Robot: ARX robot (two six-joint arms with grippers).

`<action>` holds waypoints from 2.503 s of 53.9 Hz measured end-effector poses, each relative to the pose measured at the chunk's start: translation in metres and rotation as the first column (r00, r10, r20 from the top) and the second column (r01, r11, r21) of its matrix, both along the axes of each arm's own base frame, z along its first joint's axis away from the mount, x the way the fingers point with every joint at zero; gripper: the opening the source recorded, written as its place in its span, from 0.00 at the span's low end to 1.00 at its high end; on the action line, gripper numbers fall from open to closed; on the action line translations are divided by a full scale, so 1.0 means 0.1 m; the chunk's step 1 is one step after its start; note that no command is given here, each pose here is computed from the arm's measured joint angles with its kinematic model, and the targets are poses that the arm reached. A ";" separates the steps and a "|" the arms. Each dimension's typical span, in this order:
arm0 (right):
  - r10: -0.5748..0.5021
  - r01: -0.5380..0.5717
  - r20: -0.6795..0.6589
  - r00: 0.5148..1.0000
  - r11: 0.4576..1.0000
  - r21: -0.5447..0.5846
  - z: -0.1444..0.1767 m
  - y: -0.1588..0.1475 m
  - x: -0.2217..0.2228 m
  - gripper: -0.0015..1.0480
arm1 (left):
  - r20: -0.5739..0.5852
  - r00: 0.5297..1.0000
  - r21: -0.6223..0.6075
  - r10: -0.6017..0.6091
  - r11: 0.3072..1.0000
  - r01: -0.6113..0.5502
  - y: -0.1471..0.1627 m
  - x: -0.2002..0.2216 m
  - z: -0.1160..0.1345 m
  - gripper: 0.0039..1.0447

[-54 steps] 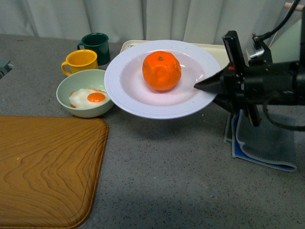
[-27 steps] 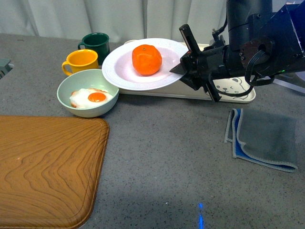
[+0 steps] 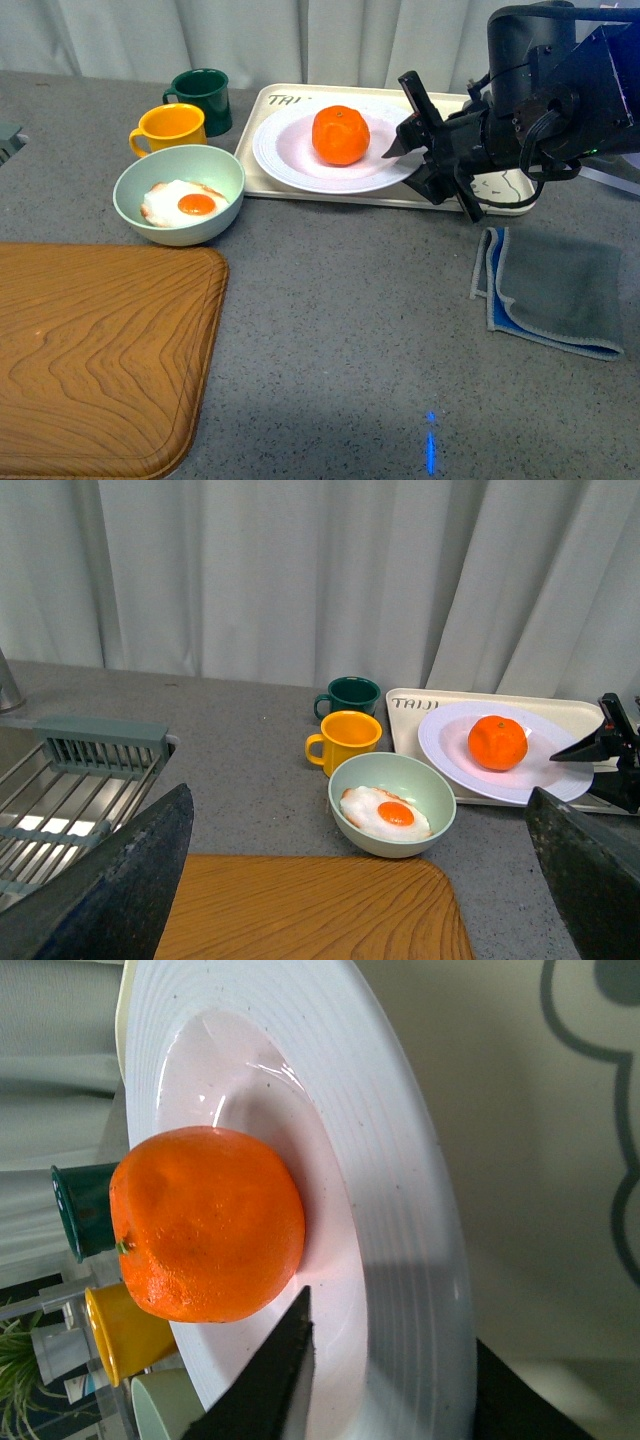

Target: Place orange and plate with both arms

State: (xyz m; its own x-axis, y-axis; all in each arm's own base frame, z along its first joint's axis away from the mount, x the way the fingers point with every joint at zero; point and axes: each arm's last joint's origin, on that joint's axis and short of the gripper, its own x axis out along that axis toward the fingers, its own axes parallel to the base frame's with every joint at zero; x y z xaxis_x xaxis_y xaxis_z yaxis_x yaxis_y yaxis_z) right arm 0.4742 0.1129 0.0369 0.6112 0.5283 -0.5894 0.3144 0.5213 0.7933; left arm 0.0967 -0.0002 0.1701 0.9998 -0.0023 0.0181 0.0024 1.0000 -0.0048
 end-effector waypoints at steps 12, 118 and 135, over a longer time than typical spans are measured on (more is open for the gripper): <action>0.019 -0.008 0.089 0.996 0.993 -0.117 0.16 -0.06 -0.07 0.66 | 0.000 1.000 0.000 0.000 1.000 0.000 0.00 0.00 0.00 0.94; 0.312 0.524 0.724 0.615 0.524 -0.672 1.28 -1.13 -3.39 0.01 | -0.001 1.000 0.000 0.000 1.000 0.000 0.00 0.00 0.00 0.94; 0.312 0.532 0.731 0.607 0.524 -0.665 1.31 -1.13 -3.51 0.01 | -0.001 1.000 0.000 0.000 1.000 0.000 0.00 0.00 0.00 0.94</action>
